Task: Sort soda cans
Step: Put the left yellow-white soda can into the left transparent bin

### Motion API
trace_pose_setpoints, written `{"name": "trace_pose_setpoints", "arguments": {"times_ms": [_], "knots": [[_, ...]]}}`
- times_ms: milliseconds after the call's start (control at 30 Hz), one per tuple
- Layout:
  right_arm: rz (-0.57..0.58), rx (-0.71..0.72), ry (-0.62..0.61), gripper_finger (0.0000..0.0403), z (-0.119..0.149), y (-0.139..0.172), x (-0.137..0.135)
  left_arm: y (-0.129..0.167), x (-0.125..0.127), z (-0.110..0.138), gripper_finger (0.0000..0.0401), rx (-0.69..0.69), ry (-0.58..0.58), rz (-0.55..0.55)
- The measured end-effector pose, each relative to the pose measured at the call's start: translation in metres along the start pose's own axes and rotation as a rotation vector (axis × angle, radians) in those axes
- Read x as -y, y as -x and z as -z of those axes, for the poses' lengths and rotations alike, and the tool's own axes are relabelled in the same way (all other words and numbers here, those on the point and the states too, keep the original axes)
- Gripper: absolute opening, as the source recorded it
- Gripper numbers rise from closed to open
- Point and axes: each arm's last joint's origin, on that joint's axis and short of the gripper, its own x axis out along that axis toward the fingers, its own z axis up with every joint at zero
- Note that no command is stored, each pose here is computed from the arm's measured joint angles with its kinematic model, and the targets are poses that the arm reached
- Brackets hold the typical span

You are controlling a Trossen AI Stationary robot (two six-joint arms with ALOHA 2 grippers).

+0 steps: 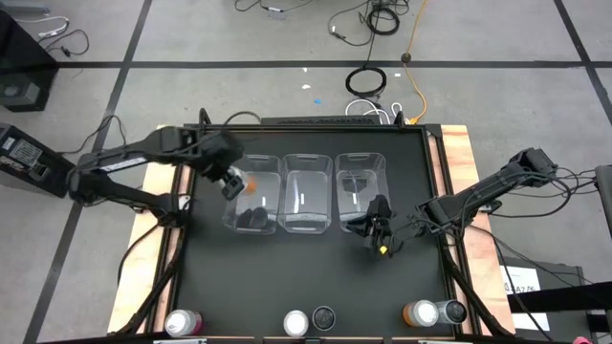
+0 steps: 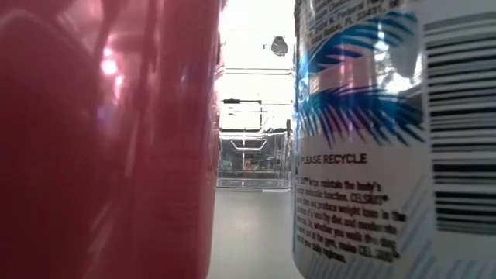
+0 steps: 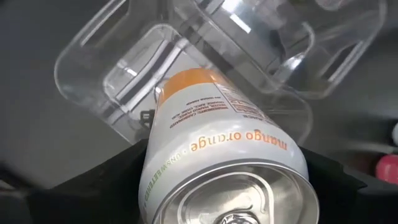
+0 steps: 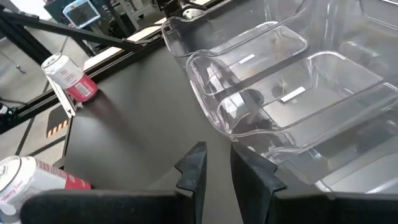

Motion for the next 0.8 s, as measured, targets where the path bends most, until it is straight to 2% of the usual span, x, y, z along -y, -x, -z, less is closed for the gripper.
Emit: {"name": "trace_pose_setpoints", "arguments": {"times_ms": [167, 400, 800], "knots": [[0.001, 0.001, -0.04, 0.0066, 0.0, 0.0, 0.0, -0.022, -0.018, -0.021, 0.0325, -0.077, -0.05, -0.045], [0.018, 0.017, -0.071, 0.0066, 0.0, 0.0, 0.001, -0.045, -0.037, -0.036, 0.0325, -0.174, -0.088, -0.084], [0.057, 0.045, -0.078, 0.0066, -0.005, -0.002, 0.006, -0.049, -0.051, -0.043, 0.0325, -0.181, -0.102, -0.091]]}}
